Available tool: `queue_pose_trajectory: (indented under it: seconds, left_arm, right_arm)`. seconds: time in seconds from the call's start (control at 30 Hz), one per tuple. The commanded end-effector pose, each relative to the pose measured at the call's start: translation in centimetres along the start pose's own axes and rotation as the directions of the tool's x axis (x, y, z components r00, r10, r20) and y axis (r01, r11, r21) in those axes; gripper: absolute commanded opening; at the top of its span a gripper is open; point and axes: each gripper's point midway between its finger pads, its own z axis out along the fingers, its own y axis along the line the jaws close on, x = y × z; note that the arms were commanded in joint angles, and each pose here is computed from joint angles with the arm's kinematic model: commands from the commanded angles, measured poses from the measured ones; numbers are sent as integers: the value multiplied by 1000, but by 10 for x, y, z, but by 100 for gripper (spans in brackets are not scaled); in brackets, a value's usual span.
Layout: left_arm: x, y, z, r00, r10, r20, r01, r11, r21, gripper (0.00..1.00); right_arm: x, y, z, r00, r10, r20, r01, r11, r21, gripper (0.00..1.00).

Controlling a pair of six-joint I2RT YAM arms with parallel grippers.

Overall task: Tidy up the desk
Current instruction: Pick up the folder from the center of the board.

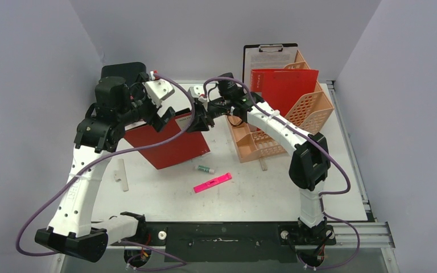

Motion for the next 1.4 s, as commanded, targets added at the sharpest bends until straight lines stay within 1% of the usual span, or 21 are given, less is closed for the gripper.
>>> queue_pose_trajectory:
  seconds: [0.0, 0.13, 0.23, 0.37, 0.53, 0.7, 0.8, 0.83, 0.87, 0.9, 0.93, 1.0, 1.03, 1.1, 1.17, 1.27, 1.37]
  left_arm:
    - [-7, 7, 3, 999, 35, 36, -35, 999, -15, 91]
    - [-4, 8, 7, 999, 43, 26, -42, 999, -8, 89]
    - [-2, 5, 11, 999, 51, 17, -51, 998, 23, 86]
    - [7, -8, 14, 997, 82, -8, -81, 991, 106, 78]
    - [24, -23, 16, 992, 109, -65, -94, 974, 207, 66]
    - [39, -32, 20, 986, 115, -119, -78, 959, 273, 48]
    - [43, -35, 20, 983, 124, -132, -80, 950, 301, 33]
    - [44, -36, 20, 983, 123, -135, -76, 948, 308, 27]
    - [44, -37, 20, 983, 124, -134, -76, 947, 313, 18]
    - [44, -37, 20, 983, 124, -137, -75, 946, 317, 6]
    - [43, -37, 20, 983, 122, -135, -73, 945, 320, 0]
    - [41, -38, 19, 984, 121, -132, -73, 944, 323, 0]
    - [39, -37, 18, 985, 119, -127, -73, 945, 320, 0]
    - [32, -32, 17, 988, 108, -112, -71, 954, 290, 0]
    - [21, -24, 14, 992, 102, -76, -80, 965, 250, 0]
    - [7, -17, 7, 996, 83, -28, -76, 976, 206, 0]
    - [0, -17, 3, 998, 68, -2, -66, 977, 204, 0]
  right_arm:
    - [-41, 8, -3, 992, -119, 42, 120, 993, -10, 26]
    - [-41, 9, 0, 992, -121, 41, 122, 992, -18, 26]
    - [-40, 10, 0, 992, -121, 40, 122, 992, -21, 26]
    - [-38, 9, 0, 992, -126, 32, 126, 992, -19, 26]
    - [-37, 9, 0, 991, -131, 26, 132, 991, -23, 26]
    - [-38, 7, 1, 990, -135, 27, 136, 990, -22, 26]
    - [-38, 7, 1, 990, -137, 27, 137, 990, -21, 26]
    - [-39, 7, 0, 990, -138, 28, 139, 990, -19, 26]
    - [-40, 7, 0, 990, -139, 28, 139, 990, -19, 26]
    - [-40, 7, 0, 990, -140, 28, 141, 990, -18, 26]
    - [-41, 6, 0, 989, -142, 28, 143, 990, -17, 26]
    - [-41, 5, 0, 989, -144, 28, 144, 989, -14, 27]
    - [-41, 5, 0, 989, -143, 27, 144, 990, -14, 30]
    - [-38, 4, 0, 990, -140, 22, 140, 990, -13, 40]
    - [-35, 4, 0, 990, -137, 19, 138, 990, -14, 46]
    - [-31, 3, 0, 991, -129, 18, 129, 991, -16, 62]
    - [-32, 3, 0, 992, -124, 25, 125, 992, -20, 65]
